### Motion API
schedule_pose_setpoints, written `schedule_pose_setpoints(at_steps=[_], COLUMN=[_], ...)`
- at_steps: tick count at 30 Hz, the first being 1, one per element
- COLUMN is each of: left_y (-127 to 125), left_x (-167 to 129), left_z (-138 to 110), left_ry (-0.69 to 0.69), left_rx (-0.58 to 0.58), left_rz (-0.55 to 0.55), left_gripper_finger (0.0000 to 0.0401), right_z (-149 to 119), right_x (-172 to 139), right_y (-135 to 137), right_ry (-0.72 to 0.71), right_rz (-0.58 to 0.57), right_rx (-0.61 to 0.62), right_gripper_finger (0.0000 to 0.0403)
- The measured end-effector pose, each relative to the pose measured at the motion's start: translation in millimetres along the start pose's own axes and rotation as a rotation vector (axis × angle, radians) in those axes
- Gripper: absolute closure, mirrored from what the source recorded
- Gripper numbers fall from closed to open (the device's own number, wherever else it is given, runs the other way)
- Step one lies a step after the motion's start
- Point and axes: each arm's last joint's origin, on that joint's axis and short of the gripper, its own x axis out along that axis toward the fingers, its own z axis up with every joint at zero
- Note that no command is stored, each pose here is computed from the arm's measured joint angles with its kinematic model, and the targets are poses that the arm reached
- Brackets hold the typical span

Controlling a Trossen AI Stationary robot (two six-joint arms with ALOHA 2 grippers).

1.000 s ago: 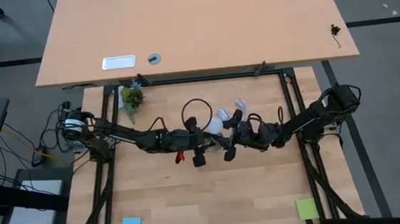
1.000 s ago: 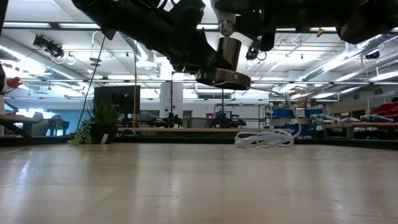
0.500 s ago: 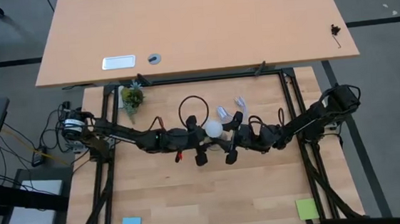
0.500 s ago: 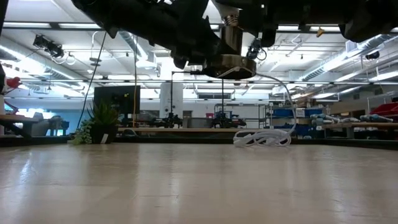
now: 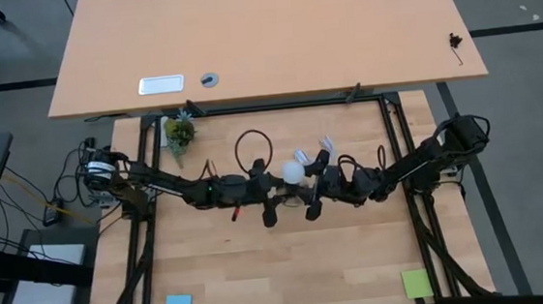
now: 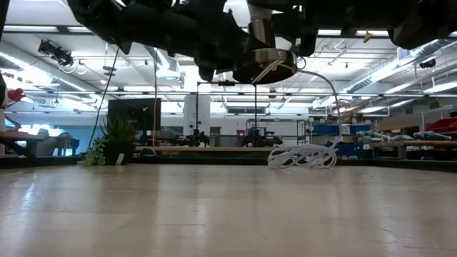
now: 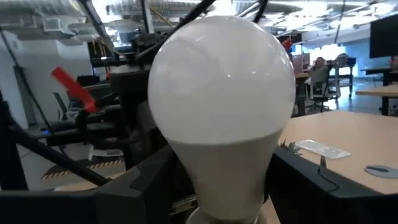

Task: Screw lightbulb
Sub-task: Insert the lightbulb into the lamp socket

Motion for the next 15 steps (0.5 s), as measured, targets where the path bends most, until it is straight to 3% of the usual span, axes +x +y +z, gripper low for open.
schedule_pose_setpoints(at_steps=[15], left_y=[1.4], left_x=[-0.2], left_z=[-4.8], left_ry=[0.047], left_rx=[0.052], left_rz=[0.035], left_gripper_finger=[0.0241], right_z=[-4.0], right_x=[0.3], right_y=[-0.5], right_ry=[0.036], right_rz=[0.005], right_rx=[-0.009], right_gripper_finger=[0.0175])
